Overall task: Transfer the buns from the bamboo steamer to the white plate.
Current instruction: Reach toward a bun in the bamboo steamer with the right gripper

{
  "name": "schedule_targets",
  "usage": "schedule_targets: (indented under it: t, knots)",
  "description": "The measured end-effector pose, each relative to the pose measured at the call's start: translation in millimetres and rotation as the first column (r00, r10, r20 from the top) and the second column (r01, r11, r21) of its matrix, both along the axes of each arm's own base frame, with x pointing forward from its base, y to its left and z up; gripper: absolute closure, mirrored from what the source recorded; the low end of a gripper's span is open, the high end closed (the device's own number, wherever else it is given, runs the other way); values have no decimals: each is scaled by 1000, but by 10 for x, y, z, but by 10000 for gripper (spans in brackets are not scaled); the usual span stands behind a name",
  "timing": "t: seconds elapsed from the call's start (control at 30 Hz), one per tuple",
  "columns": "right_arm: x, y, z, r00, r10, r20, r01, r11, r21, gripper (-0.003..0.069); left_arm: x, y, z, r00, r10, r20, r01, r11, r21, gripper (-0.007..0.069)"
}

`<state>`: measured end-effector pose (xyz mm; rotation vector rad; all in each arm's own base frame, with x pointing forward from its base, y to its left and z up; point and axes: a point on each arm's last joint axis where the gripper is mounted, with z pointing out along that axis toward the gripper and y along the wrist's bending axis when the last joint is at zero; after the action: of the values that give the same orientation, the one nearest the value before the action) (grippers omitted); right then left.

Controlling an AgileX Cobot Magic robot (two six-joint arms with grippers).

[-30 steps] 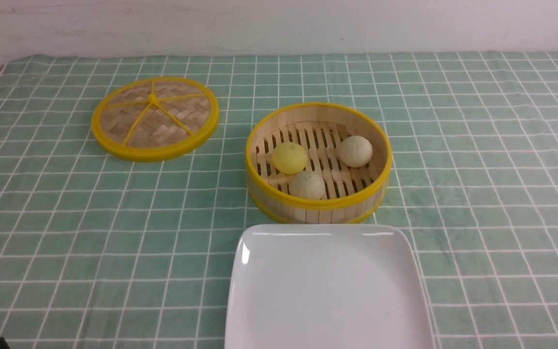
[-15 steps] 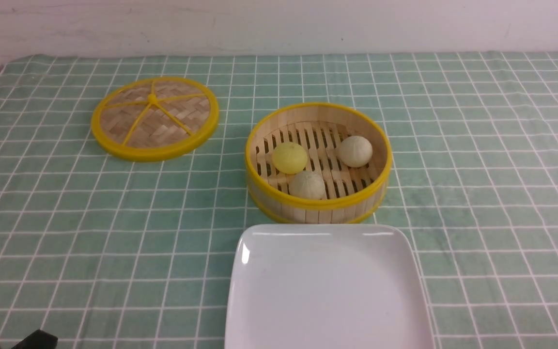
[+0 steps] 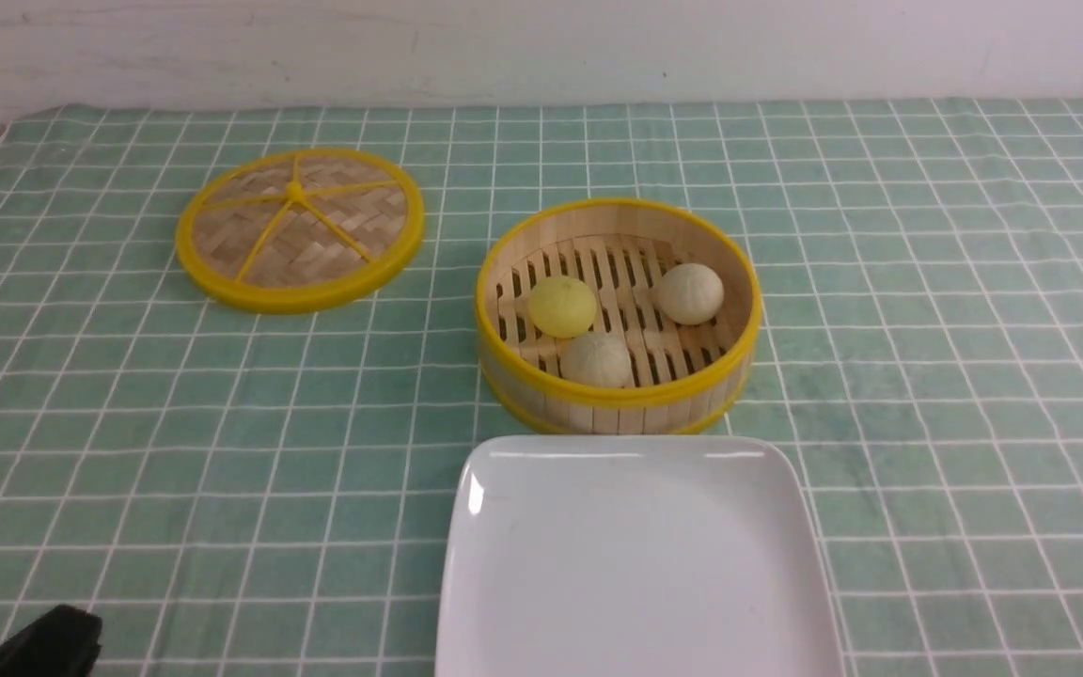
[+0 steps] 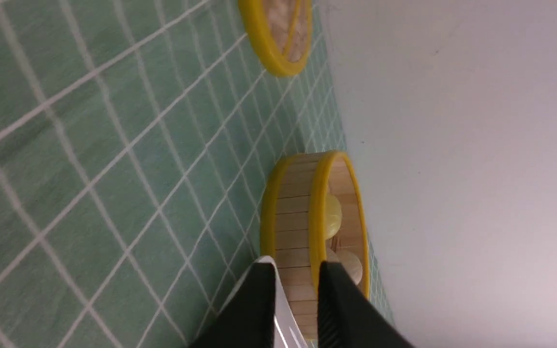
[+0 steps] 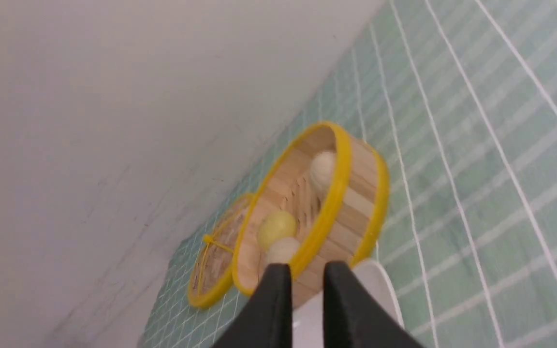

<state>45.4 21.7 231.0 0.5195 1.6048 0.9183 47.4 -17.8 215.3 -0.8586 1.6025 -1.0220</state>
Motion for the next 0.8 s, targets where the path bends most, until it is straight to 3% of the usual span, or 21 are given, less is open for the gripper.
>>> schedule_targets:
  t: [0.13,0.2,0.3,0.37,0.43,0.53,0.57,0.73,0.77,0.8]
  knots:
    - [24,1,283,999,11,41,-3,981,-195,648,-63,-20,272,996,-48,72,36,986,161,597]
    - [167,33,405,995,49,-87,-76,936,-343,659,-24,-53,386,995,-101,-3,99,965,242,622]
    - [422,81,438,930,89,-356,-247,870,-427,659,116,-109,394,959,-178,-221,238,930,281,624]
    - [528,103,431,872,105,-477,-334,840,-427,658,157,-132,395,929,-212,-303,302,908,290,624]
    - [805,157,413,736,135,-664,-484,790,-376,657,272,-173,378,840,-277,-467,439,852,285,624]
    - [1117,269,419,609,227,-760,-631,720,-291,656,431,-201,340,724,-332,-604,575,774,264,624]
    - [1191,324,396,570,268,-776,-666,704,-246,655,463,-204,330,704,-339,-623,595,761,259,624]
    - [1553,847,404,396,614,-683,-866,497,-55,649,657,-212,219,597,-368,-713,693,685,226,624]
    - [1621,954,419,380,654,-654,-884,466,-48,648,677,-213,199,584,-371,-722,702,677,220,624]
    - [1629,960,440,385,660,-645,-884,465,-52,647,683,-213,192,580,-371,-725,705,675,217,624]
